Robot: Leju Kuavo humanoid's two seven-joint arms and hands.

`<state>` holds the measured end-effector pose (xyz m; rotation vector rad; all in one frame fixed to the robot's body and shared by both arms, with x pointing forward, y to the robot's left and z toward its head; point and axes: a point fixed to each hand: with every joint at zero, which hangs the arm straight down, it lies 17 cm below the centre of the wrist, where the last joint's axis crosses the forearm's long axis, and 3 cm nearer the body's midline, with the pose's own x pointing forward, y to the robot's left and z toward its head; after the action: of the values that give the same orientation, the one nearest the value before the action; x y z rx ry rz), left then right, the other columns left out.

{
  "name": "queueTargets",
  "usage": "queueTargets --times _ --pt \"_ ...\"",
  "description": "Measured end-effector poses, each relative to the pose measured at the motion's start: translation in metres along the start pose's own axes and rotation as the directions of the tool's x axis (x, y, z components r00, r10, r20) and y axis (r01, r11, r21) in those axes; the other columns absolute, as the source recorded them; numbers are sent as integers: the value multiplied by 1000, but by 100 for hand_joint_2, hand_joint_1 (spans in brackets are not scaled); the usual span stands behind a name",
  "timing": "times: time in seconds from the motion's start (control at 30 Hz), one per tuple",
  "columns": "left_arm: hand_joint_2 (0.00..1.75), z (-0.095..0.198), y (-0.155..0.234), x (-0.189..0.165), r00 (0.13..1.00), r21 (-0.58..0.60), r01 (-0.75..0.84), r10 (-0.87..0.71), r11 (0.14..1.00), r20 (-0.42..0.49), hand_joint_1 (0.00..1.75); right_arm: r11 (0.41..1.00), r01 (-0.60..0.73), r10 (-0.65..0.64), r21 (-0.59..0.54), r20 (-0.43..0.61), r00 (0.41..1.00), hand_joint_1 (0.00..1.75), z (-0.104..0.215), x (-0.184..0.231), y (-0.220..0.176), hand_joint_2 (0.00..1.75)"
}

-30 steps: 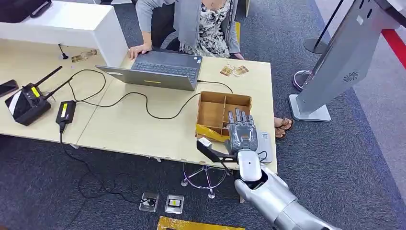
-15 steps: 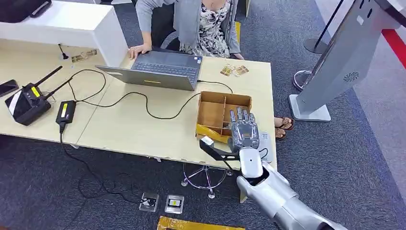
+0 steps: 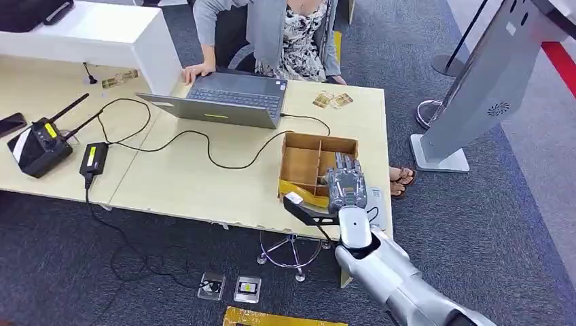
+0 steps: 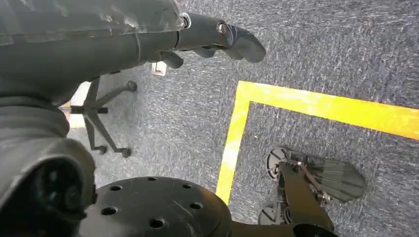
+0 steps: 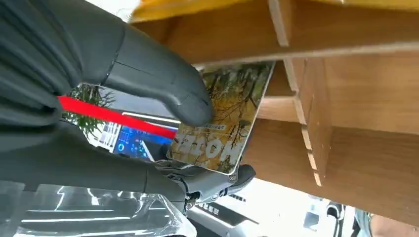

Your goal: Pass the card to the sensor for recognition and then transmit it.

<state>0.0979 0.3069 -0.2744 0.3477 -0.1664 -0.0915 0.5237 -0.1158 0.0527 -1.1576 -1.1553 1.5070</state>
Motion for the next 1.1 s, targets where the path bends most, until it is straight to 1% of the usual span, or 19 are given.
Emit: queueTargets --times 0.6,1.1 --pt "0 0 4 -2 1000 21 4 -4 1000 -11 0 998 61 -61 3 39 997 175 0 14 0 175" --pt "0 -1 5 -3 1000 29 6 -6 1000 -16 0 996 93 -92 -14 48 995 175 -1 24 -14 175"
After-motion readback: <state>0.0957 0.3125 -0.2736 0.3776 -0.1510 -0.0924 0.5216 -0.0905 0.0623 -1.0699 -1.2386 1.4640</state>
